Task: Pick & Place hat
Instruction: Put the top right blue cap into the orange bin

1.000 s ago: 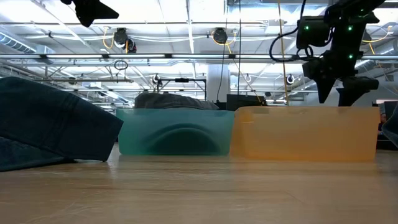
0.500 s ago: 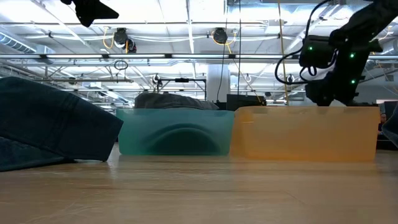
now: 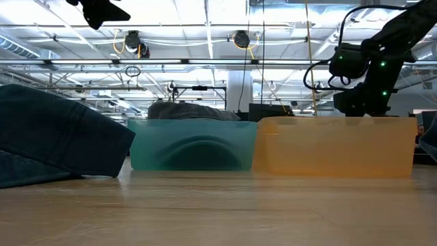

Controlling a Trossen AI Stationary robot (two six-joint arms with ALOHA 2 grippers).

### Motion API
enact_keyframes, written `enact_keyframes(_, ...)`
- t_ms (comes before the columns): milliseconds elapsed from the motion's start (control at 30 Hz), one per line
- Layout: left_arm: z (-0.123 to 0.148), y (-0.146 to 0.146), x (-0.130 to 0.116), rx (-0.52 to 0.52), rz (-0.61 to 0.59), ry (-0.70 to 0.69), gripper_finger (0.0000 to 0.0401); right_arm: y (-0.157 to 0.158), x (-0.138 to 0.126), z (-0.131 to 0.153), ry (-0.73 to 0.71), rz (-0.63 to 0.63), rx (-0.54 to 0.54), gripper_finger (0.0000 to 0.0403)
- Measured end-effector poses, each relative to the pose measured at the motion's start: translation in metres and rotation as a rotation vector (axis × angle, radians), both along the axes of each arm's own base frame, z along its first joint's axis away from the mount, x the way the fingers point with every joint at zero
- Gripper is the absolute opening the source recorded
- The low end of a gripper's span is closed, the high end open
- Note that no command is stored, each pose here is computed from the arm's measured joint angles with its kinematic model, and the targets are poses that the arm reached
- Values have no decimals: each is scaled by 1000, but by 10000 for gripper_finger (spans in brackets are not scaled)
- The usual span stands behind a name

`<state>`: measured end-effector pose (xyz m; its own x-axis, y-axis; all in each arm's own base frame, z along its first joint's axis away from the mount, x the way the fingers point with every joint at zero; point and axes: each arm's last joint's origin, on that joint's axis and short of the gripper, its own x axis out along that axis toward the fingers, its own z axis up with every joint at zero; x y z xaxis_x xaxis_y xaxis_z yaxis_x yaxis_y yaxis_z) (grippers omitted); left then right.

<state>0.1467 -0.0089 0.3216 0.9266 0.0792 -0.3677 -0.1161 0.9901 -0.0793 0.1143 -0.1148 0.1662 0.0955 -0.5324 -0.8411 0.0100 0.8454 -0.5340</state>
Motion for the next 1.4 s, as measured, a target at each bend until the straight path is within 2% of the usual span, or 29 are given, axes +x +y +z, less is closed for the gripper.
enact_keyframes(567,0,0,0,-17,0,-1,257,-7,0,3,-20,11,-39,368)
enact_keyframes(767,0,0,0,-17,-2,-1,258,-5,0,-1,-61,16,3,368)
enact_keyframes(967,0,0,0,-17,-3,-1,258,1,-7,-17,18,73,27,366)
enact_keyframes(1167,0,0,0,-8,-7,0,257,2,-8,-20,55,91,7,346)
enact_keyframes(1400,0,0,0,-4,-8,1,257,0,-6,-19,28,86,-16,306)
